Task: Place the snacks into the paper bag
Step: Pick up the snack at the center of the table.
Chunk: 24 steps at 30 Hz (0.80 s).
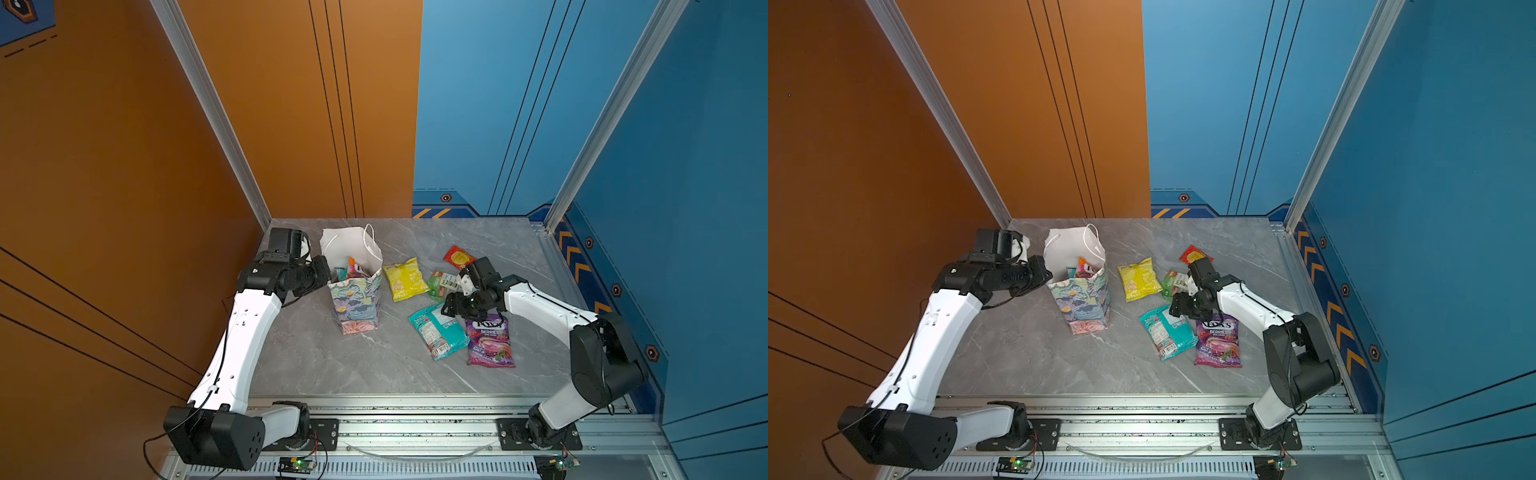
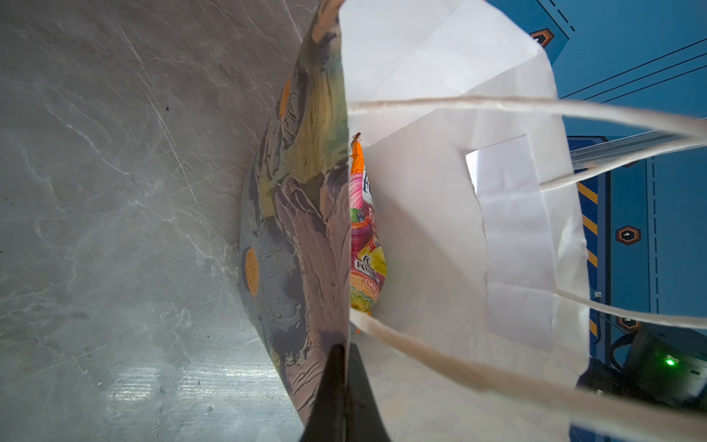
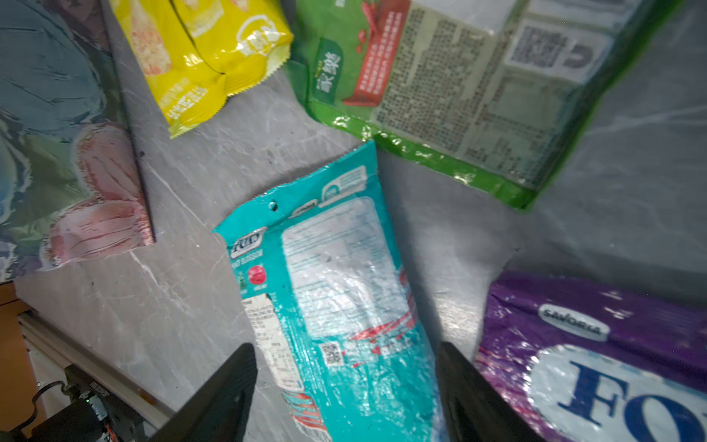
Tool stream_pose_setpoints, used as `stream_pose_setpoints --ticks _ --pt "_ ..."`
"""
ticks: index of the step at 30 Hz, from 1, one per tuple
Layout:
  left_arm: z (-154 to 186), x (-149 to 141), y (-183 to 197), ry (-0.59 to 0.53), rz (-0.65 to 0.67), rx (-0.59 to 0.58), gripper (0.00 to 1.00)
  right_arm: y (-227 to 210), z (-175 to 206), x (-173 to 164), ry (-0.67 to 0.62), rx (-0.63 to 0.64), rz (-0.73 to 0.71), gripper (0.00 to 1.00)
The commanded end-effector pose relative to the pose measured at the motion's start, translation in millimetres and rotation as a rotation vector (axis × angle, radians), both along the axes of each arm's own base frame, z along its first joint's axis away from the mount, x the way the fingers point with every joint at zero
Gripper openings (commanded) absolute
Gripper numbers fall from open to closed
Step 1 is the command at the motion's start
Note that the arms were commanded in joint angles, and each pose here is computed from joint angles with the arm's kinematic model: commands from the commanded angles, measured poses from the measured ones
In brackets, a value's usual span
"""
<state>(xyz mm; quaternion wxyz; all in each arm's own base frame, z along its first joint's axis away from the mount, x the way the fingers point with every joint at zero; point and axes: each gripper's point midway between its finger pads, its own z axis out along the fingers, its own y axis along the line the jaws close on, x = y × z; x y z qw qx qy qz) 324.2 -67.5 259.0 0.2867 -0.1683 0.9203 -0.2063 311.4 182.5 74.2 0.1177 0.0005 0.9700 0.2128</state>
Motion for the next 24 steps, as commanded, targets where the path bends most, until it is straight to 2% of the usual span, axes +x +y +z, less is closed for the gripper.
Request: stream_pose_setpoints --ticks 1,11,24 --pt "2.6 -3.5 -1.1 -0.012 -0.004 -0.02 0.0 -8.7 -14.6 6.7 -0.003 -0.009 -0.039 0.76" --pt "3.9 -4.2 -0.8 -0.015 -0.003 -0.022 0.0 0.7 -36.2 -1.0 0.066 0.132 -0.073 0.76" --pt "3.5 -4.1 -0.8 -0.013 0.0 -0.026 0.0 17.3 -53.7 -8.2 0.13 0.276 -0.138 0.71"
